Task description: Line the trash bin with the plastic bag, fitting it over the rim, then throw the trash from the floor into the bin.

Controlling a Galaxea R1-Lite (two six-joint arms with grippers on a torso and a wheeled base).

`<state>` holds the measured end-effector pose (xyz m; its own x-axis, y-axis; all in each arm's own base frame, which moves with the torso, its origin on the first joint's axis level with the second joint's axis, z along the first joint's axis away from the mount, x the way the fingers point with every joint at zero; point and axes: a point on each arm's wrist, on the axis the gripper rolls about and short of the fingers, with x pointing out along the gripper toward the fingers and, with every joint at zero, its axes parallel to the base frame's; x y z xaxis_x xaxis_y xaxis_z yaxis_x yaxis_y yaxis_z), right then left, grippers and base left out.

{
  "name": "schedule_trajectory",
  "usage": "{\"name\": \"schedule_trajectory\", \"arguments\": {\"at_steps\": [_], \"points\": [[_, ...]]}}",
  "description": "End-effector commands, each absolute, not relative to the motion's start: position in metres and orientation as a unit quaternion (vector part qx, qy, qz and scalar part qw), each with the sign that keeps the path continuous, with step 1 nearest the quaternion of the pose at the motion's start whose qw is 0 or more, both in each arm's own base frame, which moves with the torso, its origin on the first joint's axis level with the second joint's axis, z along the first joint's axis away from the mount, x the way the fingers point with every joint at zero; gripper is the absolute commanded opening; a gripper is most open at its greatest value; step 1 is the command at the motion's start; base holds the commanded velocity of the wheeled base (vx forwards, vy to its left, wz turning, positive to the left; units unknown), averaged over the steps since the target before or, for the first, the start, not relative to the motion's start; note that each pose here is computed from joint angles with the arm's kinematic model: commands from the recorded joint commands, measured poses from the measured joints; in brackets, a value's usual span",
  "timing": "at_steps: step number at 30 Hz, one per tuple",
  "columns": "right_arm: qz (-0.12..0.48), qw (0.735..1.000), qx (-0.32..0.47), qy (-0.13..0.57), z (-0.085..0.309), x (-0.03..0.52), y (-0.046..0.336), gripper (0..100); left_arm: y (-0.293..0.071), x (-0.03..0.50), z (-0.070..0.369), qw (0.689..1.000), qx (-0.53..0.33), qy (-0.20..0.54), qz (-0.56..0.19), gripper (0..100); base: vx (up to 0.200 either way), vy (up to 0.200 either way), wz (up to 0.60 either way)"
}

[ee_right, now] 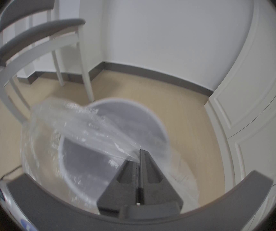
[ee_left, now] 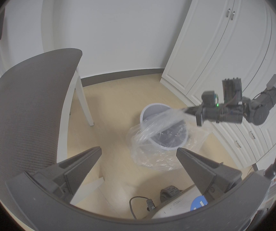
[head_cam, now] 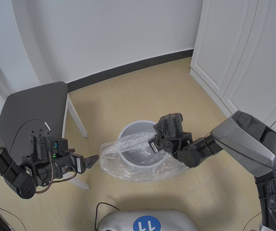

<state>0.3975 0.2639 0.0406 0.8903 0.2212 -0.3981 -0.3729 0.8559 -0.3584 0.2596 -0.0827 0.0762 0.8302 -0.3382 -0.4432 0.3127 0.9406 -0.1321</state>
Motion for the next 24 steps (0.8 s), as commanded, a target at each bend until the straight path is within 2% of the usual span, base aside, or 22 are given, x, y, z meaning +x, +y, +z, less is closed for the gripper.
{"name": "schedule_trajectory", "arguments": {"at_steps": [1, 10, 11, 18, 24], "points": [[0.110, 0.971, -0.183, 0.104, 0.078, 0.433, 0.263, 0, -0.078, 0.261, 0.074, 0.959, -0.030, 0.232, -0.161, 100, 0.000, 0.000, 0.00], [0.061, 0.988, -0.141, 0.022, 0.091, 0.472, 0.279, 0, -0.078, 0.266, 0.065, 0.956, -0.028, 0.245, -0.156, 100, 0.000, 0.000, 0.00], [0.064, 0.987, -0.145, 0.036, 0.068, 0.475, 0.282, 0, -0.078, 0.267, 0.064, 0.956, -0.028, 0.245, -0.156, 100, 0.000, 0.000, 0.00], [0.084, 0.990, -0.107, 0.028, 0.048, 0.469, 0.299, 0, -0.079, 0.268, 0.055, 0.958, -0.028, 0.239, -0.156, 100, 0.000, 0.000, 0.00], [0.090, 0.992, -0.035, -0.084, 0.066, 0.449, 0.328, 0, -0.079, 0.262, 0.046, 0.960, -0.029, 0.227, -0.160, 100, 0.000, 0.000, 0.00]]}}
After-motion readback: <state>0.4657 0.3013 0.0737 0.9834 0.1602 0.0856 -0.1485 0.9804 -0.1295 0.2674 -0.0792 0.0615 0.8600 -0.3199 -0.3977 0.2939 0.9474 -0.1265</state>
